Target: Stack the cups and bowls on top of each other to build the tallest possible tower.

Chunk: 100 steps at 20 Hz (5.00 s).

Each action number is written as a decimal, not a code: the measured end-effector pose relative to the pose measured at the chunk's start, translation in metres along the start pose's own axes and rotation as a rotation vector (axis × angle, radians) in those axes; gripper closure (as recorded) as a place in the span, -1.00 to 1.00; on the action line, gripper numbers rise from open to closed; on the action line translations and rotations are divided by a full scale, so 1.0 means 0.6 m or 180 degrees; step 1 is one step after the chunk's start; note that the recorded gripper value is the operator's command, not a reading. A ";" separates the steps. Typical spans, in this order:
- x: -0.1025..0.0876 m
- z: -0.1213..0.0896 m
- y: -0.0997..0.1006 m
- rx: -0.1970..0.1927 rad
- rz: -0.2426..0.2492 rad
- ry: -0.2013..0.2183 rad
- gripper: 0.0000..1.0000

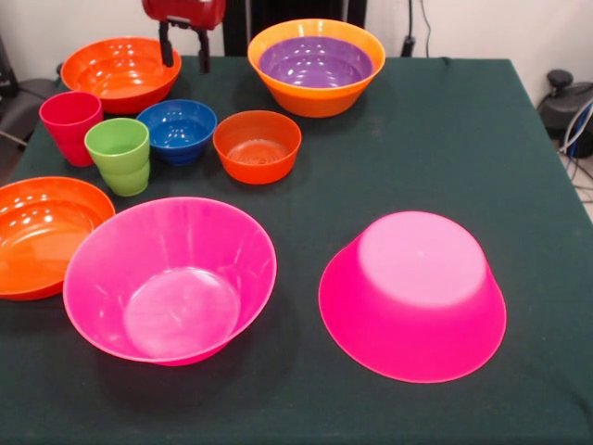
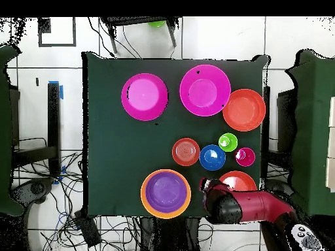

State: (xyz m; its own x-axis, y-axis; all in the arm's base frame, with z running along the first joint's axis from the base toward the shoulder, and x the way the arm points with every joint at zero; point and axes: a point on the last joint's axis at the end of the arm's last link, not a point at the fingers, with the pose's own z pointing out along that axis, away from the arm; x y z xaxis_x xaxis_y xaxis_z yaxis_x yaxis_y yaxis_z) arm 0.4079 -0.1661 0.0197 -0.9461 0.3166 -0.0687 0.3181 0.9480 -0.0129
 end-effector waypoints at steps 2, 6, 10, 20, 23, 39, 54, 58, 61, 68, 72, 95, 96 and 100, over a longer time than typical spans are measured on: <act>0.002 0.005 -0.006 -0.0001 -0.0011 0.0007 -1.00; 0.008 0.019 -0.016 -0.0029 -0.0018 0.0030 -1.00; 0.009 0.026 -0.014 -0.0053 -0.0053 0.0035 -1.00; 0.022 0.054 -0.002 -0.0088 -0.0274 0.0075 -1.00; 0.028 0.062 0.002 -0.0102 -0.0339 0.0093 -1.00; 0.022 0.070 -0.002 -0.0086 -0.0456 0.0048 -1.00; -0.042 0.012 -0.025 0.0091 -0.0409 -0.0164 -1.00; -0.051 0.003 -0.032 0.0129 -0.0392 -0.0154 -1.00; -0.051 0.004 -0.035 0.0122 -0.0377 -0.0135 -1.00; -0.036 0.020 -0.026 0.0063 -0.0373 -0.0057 -1.00; -0.022 0.035 -0.021 0.0027 -0.0416 0.0005 -1.00; 0.031 0.090 -0.003 0.0003 -0.0753 0.0157 -1.00; 0.028 0.087 -0.005 0.0013 -0.0745 0.0144 -1.00; 0.009 0.056 -0.026 0.0090 -0.0658 0.0043 -1.00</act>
State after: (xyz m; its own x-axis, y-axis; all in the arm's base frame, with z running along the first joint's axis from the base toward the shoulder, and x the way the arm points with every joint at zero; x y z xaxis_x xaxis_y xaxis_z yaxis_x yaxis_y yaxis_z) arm 0.3997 -0.1802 -0.0141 -0.9921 0.1160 -0.0484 0.1186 0.9915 -0.0533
